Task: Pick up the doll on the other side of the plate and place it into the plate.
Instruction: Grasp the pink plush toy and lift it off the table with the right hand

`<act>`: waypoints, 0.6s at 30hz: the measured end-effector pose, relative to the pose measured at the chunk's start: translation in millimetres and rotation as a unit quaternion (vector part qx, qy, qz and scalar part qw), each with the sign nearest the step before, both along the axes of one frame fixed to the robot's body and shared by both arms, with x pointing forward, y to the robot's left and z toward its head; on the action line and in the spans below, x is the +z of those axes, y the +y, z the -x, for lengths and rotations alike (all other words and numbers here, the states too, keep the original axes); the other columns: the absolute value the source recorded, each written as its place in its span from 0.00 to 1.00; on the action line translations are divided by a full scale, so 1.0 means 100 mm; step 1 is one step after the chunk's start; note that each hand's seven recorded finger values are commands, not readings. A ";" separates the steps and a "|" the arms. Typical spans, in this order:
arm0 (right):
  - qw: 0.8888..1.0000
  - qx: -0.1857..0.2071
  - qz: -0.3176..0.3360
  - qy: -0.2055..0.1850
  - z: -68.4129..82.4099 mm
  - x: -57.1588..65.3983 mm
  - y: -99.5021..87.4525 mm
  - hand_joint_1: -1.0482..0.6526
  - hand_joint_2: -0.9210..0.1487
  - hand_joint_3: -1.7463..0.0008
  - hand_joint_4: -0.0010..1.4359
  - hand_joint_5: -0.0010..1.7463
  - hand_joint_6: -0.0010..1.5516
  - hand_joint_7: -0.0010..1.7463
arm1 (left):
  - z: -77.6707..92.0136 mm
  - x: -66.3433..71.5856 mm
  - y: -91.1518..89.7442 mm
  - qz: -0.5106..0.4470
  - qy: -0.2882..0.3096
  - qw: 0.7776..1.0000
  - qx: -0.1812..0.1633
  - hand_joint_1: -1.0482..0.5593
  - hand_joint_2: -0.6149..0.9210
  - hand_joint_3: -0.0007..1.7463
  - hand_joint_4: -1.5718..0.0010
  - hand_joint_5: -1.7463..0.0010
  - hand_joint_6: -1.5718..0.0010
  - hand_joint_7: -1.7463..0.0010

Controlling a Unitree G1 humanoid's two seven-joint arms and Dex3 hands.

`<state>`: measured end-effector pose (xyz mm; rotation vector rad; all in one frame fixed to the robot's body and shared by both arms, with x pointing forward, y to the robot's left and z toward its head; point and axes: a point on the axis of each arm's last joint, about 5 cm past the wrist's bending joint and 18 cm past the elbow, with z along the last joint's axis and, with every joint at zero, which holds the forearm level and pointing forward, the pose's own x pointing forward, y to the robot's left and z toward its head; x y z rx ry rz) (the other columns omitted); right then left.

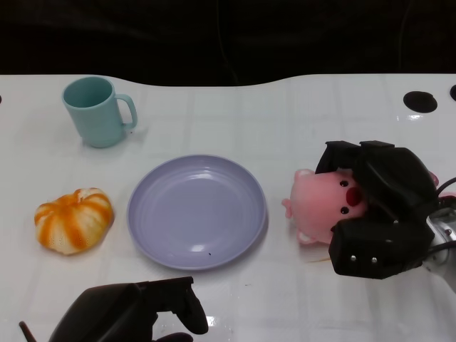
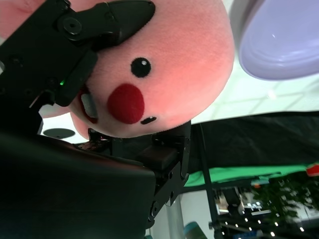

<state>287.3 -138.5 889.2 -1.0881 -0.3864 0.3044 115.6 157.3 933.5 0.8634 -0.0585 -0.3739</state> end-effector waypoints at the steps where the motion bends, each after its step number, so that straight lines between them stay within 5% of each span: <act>1: 1.000 0.004 -0.006 -0.005 0.00 0.00 0.00 0.54 0.47 0.31 0.68 1.00 0.47 1.00 | 0.00 0.00 0.00 0.000 0.000 1.000 0.000 0.48 1.00 0.21 0.62 0.04 0.57 0.40; 18: 0.991 0.052 -0.108 -0.065 0.00 0.17 0.33 0.53 0.62 0.13 0.70 1.00 0.49 1.00 | 0.01 -0.01 -0.02 -0.003 0.002 1.000 -0.005 0.48 1.00 0.20 0.59 0.09 0.55 0.45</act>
